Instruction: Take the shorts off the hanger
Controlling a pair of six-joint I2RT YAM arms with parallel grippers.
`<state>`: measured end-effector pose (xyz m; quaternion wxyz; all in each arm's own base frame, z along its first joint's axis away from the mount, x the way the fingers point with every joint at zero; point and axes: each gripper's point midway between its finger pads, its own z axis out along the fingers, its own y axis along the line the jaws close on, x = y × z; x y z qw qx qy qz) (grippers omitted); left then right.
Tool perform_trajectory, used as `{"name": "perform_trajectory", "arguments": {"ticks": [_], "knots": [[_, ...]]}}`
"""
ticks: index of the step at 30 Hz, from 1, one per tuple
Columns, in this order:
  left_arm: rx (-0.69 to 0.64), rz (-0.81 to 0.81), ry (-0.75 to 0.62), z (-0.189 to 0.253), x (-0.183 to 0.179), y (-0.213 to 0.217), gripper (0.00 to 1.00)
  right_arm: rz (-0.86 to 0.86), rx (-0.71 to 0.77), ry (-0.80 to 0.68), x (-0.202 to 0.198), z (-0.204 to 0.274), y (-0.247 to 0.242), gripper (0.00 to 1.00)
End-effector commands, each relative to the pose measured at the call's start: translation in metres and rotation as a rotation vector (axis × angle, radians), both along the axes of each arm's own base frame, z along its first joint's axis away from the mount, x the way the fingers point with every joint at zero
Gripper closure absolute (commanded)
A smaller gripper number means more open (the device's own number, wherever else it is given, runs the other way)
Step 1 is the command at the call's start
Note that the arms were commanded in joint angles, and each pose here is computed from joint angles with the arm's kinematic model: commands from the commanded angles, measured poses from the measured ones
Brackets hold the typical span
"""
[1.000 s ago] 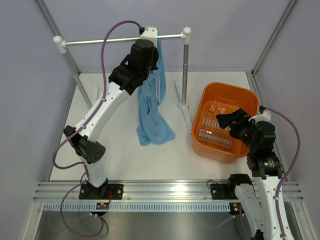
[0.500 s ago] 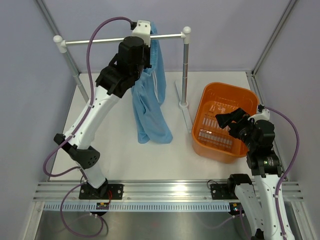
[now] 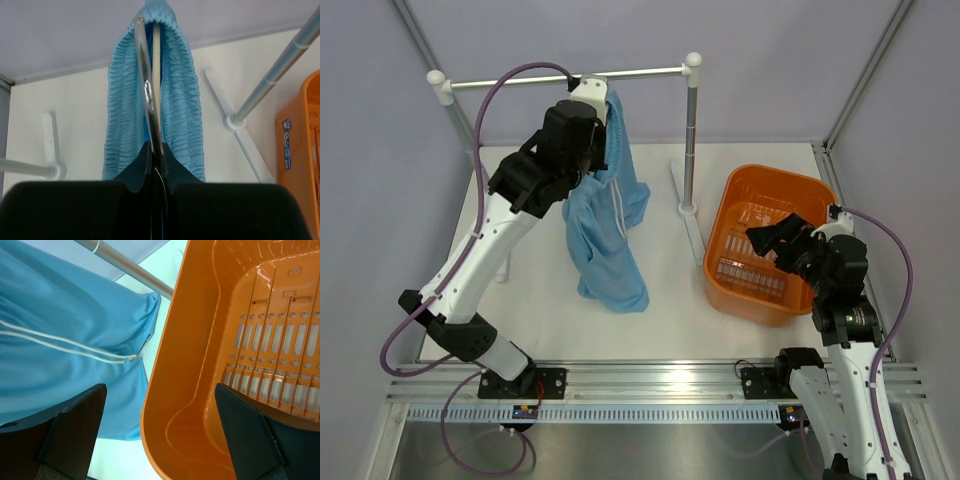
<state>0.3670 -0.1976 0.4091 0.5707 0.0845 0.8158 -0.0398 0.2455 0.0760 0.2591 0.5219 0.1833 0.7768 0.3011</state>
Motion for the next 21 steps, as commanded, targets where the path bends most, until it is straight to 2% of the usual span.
{"name": "perform_trajectory", "arguments": {"ticks": [1,7,8,11,12,14,15,18,21], "knots": [[-0.051,-0.054,-0.027,0.018,-0.022,-0.005,1.00,0.089,-0.026,-0.059,0.003,0.015,0.012,0.01],[0.022,-0.146,0.026,-0.008,-0.070,-0.018,1.00,0.226,-0.011,-0.071,0.009,0.032,0.034,0.06],[0.041,-0.159,0.051,-0.022,-0.076,-0.020,1.00,0.259,-0.015,-0.079,0.009,0.039,0.043,0.07],[0.003,-0.203,0.047,-0.026,-0.102,-0.020,1.00,0.280,-0.055,-0.102,0.010,0.057,0.058,0.08],[0.021,-0.216,0.076,-0.043,-0.108,-0.020,1.00,0.344,-0.066,-0.094,0.006,0.057,0.079,0.09],[-0.017,-0.257,0.061,-0.042,-0.126,-0.022,1.00,0.347,-0.085,-0.085,0.011,0.063,0.092,0.10],[-0.003,-0.286,0.083,-0.056,-0.134,-0.026,1.00,0.362,-0.086,-0.081,0.011,0.063,0.100,0.11],[-0.008,-0.327,0.091,-0.067,-0.148,-0.030,1.00,0.442,-0.087,-0.070,0.004,0.065,0.135,0.14],[0.014,-0.345,0.108,-0.079,-0.151,-0.036,1.00,0.444,-0.092,-0.061,0.007,0.067,0.152,0.15]]}}
